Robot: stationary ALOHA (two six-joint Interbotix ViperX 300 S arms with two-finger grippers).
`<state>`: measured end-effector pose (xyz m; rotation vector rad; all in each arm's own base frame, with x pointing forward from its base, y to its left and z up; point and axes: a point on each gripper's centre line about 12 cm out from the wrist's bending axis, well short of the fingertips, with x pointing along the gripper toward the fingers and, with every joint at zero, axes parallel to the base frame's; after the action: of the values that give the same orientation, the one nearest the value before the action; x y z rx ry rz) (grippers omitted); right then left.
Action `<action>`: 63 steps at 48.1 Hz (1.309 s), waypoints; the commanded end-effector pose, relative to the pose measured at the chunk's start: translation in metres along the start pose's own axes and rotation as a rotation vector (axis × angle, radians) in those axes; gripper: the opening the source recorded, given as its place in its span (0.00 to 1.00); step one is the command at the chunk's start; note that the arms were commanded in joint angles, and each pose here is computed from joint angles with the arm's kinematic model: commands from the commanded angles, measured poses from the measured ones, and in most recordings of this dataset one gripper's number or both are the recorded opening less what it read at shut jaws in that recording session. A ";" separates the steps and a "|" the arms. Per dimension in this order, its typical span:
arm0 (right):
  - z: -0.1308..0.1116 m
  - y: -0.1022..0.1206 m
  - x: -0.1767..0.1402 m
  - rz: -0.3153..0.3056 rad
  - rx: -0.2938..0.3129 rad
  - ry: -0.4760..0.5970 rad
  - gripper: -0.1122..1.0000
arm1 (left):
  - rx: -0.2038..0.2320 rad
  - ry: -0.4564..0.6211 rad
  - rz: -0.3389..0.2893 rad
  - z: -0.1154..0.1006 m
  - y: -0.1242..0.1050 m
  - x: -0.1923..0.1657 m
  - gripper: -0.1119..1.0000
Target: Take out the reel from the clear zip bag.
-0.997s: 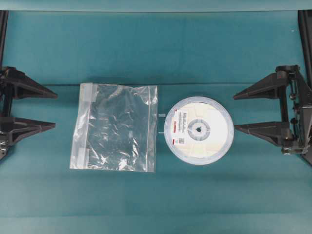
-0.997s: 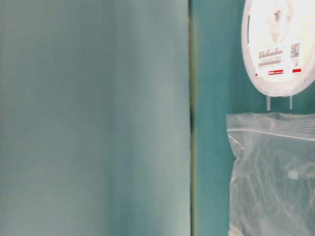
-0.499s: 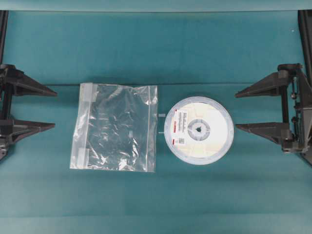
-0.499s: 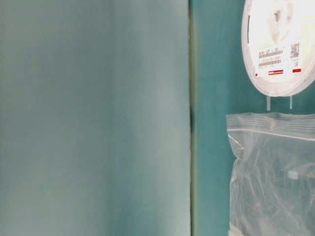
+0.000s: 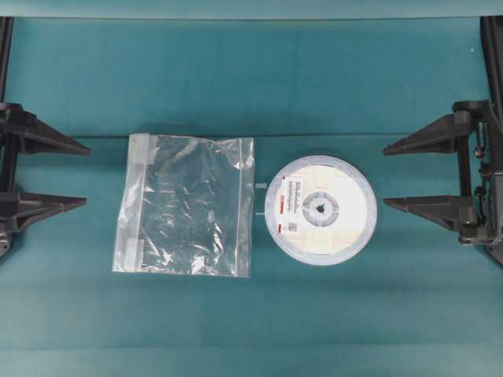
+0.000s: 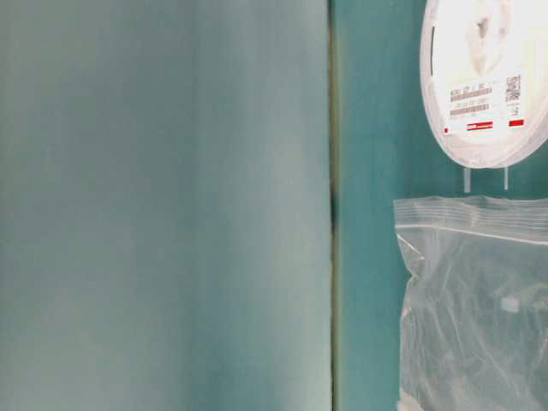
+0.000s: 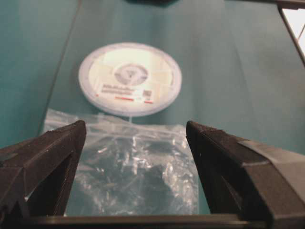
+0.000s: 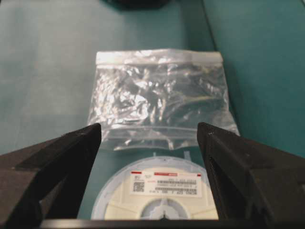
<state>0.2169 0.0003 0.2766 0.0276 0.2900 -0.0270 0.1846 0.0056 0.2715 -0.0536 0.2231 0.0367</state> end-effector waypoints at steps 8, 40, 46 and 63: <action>0.007 0.000 -0.001 0.002 -0.010 -0.018 0.90 | 0.003 -0.029 -0.001 0.012 -0.001 -0.001 0.93; 0.005 0.000 0.000 0.002 -0.004 -0.012 0.90 | 0.000 -0.031 -0.003 0.012 -0.001 -0.001 0.93; 0.003 0.000 0.000 0.002 -0.001 -0.009 0.90 | 0.000 -0.029 -0.003 0.012 -0.001 -0.001 0.93; 0.000 0.000 0.000 0.003 0.007 0.000 0.90 | -0.015 -0.029 -0.003 0.012 -0.001 -0.001 0.93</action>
<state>0.2159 0.0004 0.2737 0.0366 0.2964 -0.0277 0.1847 0.0056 0.2721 -0.0673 0.2213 0.0381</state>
